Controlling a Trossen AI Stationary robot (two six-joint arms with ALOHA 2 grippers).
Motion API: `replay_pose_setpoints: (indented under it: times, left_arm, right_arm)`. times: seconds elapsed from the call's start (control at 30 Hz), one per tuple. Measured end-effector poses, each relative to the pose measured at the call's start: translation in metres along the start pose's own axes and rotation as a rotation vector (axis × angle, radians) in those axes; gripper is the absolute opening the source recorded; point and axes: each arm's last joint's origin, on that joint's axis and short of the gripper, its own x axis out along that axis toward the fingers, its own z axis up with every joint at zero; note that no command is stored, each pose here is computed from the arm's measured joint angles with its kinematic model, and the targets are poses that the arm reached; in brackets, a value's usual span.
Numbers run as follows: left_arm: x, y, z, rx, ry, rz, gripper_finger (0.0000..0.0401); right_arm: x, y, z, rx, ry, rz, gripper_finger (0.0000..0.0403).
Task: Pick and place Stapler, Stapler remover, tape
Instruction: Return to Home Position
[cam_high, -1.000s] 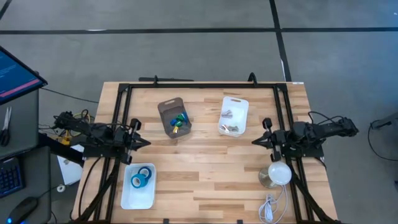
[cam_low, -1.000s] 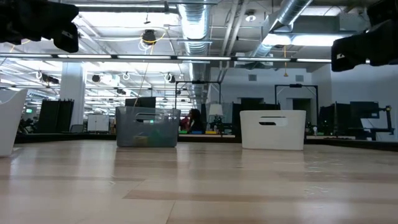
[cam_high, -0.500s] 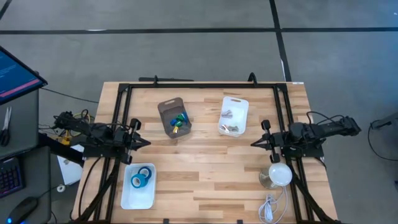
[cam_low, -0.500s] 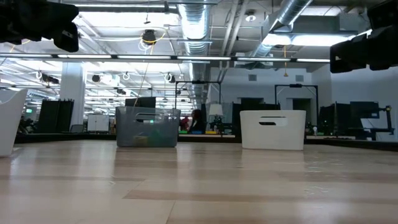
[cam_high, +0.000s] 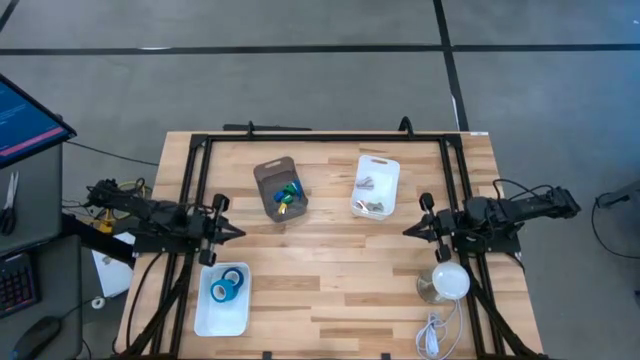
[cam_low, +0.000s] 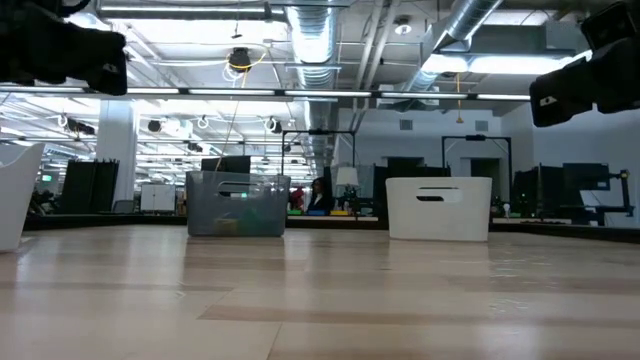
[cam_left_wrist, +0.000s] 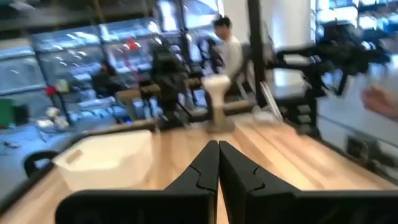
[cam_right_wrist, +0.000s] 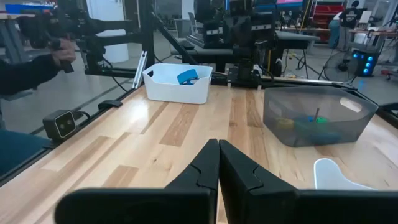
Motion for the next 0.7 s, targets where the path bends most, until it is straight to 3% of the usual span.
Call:
replay_pose_setpoints:
  times: [0.3,0.7]
  left_arm:
    - [-0.001,-0.009,-0.006,0.014,0.03,-0.294,0.0002]
    - [0.004,-0.013,-0.016,-0.032,0.155,-0.331,0.0004]
  right_arm:
    - [0.0,0.0,0.0,0.0,0.0,0.0,0.0]
    - [0.0,0.0,0.0,0.0,0.001,0.0,0.0]
